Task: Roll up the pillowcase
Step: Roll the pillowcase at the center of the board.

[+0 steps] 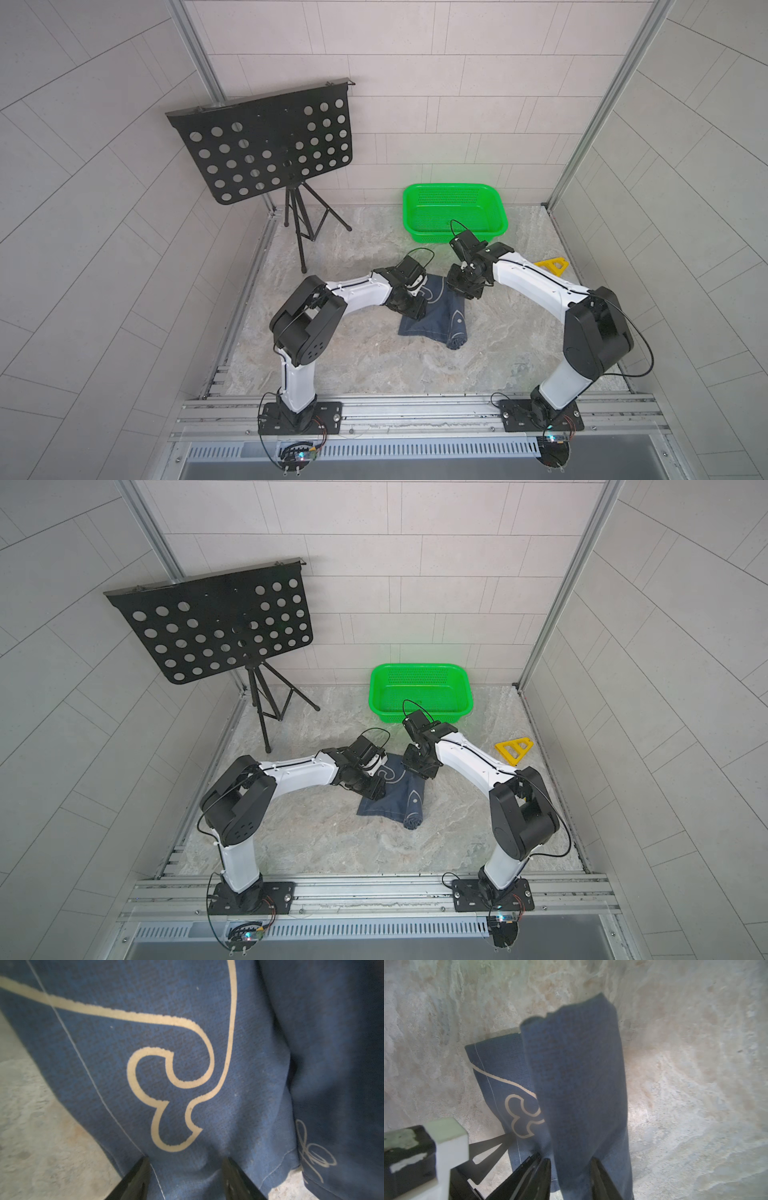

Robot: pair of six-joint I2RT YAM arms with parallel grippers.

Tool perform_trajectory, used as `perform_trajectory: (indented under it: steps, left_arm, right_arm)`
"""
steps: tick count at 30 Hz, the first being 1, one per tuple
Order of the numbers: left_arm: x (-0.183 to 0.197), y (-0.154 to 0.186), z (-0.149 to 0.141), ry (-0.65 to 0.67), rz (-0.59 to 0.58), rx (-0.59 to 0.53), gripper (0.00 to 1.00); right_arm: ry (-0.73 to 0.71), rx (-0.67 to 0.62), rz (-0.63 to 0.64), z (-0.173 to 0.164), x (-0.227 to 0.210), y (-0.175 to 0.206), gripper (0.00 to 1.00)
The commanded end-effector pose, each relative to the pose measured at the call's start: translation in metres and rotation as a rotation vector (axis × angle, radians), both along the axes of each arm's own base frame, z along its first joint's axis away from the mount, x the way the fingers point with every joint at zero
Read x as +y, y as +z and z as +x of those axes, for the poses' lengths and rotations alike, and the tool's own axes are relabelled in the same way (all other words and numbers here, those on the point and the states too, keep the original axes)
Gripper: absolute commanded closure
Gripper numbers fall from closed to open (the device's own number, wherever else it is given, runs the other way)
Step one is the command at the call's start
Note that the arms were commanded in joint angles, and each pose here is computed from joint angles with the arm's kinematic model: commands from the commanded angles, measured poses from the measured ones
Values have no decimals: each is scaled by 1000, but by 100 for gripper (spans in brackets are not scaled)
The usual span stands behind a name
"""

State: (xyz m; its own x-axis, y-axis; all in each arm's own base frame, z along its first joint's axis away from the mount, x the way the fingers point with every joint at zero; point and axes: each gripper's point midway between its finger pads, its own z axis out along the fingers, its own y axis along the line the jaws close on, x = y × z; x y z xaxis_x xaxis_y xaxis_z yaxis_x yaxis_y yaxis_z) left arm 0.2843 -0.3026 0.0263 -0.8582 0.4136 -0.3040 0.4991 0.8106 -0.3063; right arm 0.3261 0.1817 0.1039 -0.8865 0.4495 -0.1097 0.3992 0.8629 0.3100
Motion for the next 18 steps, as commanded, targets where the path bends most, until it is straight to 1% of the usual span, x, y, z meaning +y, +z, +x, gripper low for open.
perform_trajectory:
  steps: [1,4,12,15,18]
  left_arm:
    - [4,12,-2,20,-26,-9,37]
    - [5,15,-6,27,-37,-6,37]
    - [18,11,-19,47,-30,8,37]
    - [20,4,-22,45,-20,21,37]
    - [22,-1,-22,44,-2,21,38]
  right_arm:
    - [-26,-25,44,15,12,2,67]
    - [-36,-33,65,24,19,-3,73]
    - [-50,-45,102,40,30,-13,82]
    - [-52,-57,135,48,39,-13,85]
    - [-56,-74,126,53,38,-13,90]
